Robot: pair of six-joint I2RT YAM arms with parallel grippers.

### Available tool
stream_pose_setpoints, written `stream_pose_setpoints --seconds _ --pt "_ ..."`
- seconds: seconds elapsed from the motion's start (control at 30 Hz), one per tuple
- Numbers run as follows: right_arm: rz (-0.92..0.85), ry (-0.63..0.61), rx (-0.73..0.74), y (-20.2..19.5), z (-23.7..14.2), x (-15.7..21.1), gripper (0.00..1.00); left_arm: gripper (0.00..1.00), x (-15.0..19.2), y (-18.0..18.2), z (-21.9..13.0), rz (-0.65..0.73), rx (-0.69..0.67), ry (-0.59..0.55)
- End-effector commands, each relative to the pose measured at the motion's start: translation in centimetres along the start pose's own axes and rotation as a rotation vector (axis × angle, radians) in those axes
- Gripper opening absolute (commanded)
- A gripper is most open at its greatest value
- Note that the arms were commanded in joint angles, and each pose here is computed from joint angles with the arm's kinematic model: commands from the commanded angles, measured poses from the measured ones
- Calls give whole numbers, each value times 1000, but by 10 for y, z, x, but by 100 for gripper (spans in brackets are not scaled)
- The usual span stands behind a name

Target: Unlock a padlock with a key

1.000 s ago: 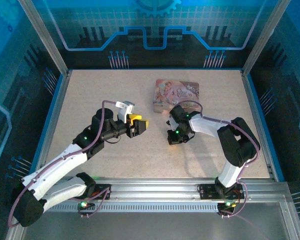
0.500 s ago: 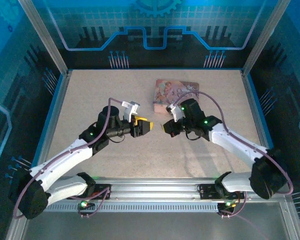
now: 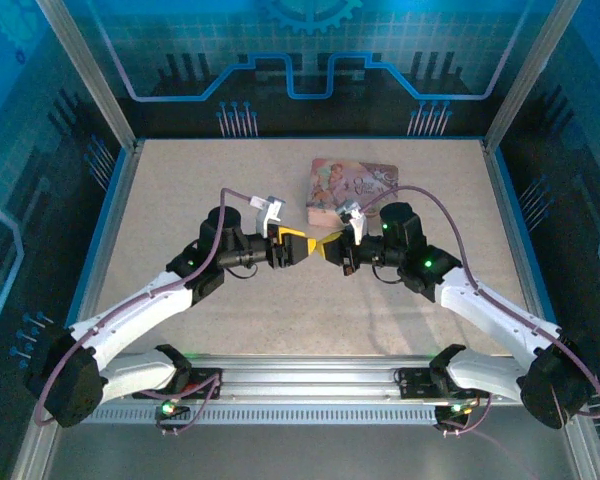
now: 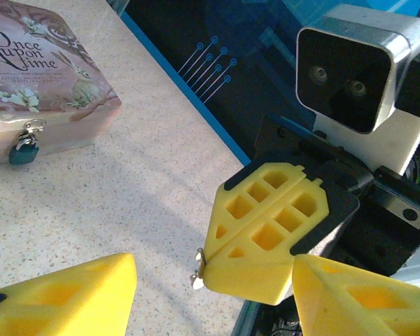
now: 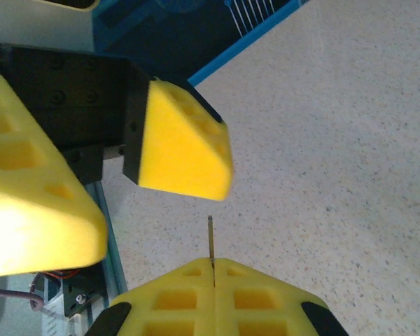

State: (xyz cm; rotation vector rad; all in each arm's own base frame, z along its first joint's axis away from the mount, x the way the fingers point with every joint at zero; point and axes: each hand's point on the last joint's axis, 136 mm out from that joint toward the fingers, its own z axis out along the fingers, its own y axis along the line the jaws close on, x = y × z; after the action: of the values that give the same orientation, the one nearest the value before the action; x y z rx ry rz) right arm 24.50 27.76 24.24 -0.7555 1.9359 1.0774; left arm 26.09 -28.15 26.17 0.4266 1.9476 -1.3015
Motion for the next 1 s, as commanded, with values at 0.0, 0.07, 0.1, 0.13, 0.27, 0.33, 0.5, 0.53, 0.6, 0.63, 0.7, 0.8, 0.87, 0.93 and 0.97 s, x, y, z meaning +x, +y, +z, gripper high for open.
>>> stream_pose_setpoints --seconds 0.0,0.07,0.1,0.13,0.27,0.33,0.5,0.53,0.6,0.63,0.7,0.8,0.87,0.93,0.97 --pt "-29 -39 -64 17 -1 -6 0 60 -15 -19 1 20 61 -26" --pt "-32 -38 -77 20 0 -7 0 56 -14 -18 1 17 61 -25" --pt "-34 -37 -81 20 1 -6 0 53 -14 -18 1 16 62 -25" --pt "-38 -38 -88 23 1 -7 0 50 -14 -18 1 15 61 -26" --pt "-42 -33 -102 26 1 -6 0 44 -16 -18 1 16 59 -37" --pt "-43 -33 -105 27 0 -6 0 41 -17 -18 1 17 59 -40" --pt "-37 -51 -112 30 -1 -9 0 39 -17 -19 1 20 62 -39" --pt "-34 -55 -112 30 -1 -10 0 38 -16 -18 1 19 62 -37" --pt "-31 -59 -117 31 -1 -12 0 35 -16 -19 1 20 66 -36" --pt "-28 -62 -116 31 -1 -13 0 32 -17 -19 1 21 66 -37" --pt "-21 -69 -118 31 -1 -15 0 26 -17 -20 1 21 66 -37" --pt "-6 -83 -124 32 0 -18 0 16 -18 -21 -1 30 67 -40" --pt "8 -80 -138 33 1 -18 3 7 -19 -23 -2 34 66 -42" --pt "21 -70 -153 34 0 -16 8 0 -21 -25 -4 41 64 -48" --pt "29 -70 -154 32 -2 -16 11 0 -23 -26 -6 48 62 -54"
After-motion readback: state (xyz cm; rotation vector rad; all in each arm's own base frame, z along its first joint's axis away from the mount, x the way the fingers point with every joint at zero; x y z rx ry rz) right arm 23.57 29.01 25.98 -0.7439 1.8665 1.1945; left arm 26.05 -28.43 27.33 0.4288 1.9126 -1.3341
